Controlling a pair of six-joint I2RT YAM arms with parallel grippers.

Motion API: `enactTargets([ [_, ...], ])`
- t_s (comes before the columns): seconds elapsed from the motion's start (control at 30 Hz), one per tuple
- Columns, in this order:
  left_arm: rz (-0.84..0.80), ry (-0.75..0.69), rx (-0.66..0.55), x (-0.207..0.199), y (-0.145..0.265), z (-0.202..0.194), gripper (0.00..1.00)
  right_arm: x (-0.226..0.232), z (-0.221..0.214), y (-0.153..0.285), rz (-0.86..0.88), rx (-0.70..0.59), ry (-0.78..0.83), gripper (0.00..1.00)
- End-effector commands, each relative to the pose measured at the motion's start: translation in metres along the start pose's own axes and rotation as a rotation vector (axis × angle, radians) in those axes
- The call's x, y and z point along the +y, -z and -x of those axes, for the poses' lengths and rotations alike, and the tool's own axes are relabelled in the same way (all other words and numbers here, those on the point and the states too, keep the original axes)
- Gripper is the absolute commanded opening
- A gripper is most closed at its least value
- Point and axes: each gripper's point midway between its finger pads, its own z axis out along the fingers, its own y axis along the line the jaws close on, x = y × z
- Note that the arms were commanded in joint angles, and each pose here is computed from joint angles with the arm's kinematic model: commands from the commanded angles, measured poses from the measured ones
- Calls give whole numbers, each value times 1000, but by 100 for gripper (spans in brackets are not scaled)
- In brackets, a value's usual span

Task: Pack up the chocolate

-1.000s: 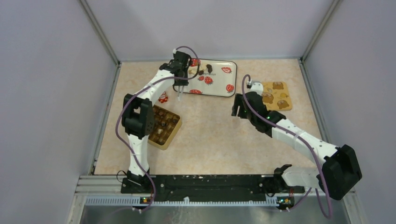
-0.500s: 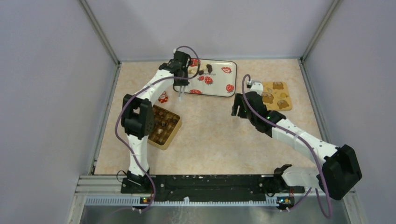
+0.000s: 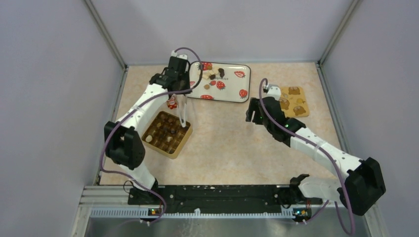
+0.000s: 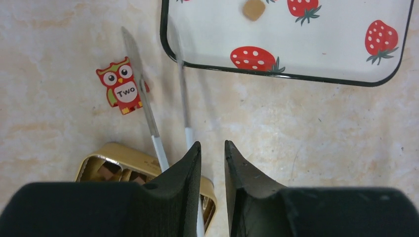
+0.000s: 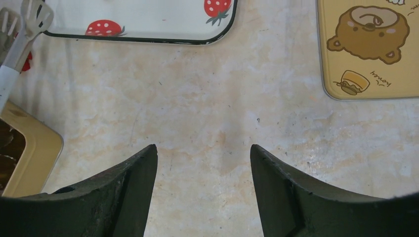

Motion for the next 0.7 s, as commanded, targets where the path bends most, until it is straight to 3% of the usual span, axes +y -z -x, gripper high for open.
enactTargets([
  [0.0,4,-23,-83,10,34,8,29,10,21,10,37,-68,-8,68],
  [0.33,22,-22,-86,14,38,9,42,3,12,14,27,-54,-12,68],
  [0.67,-12,50,16,7,25,-24,47,1,9,16,25,-47,-23,68],
])
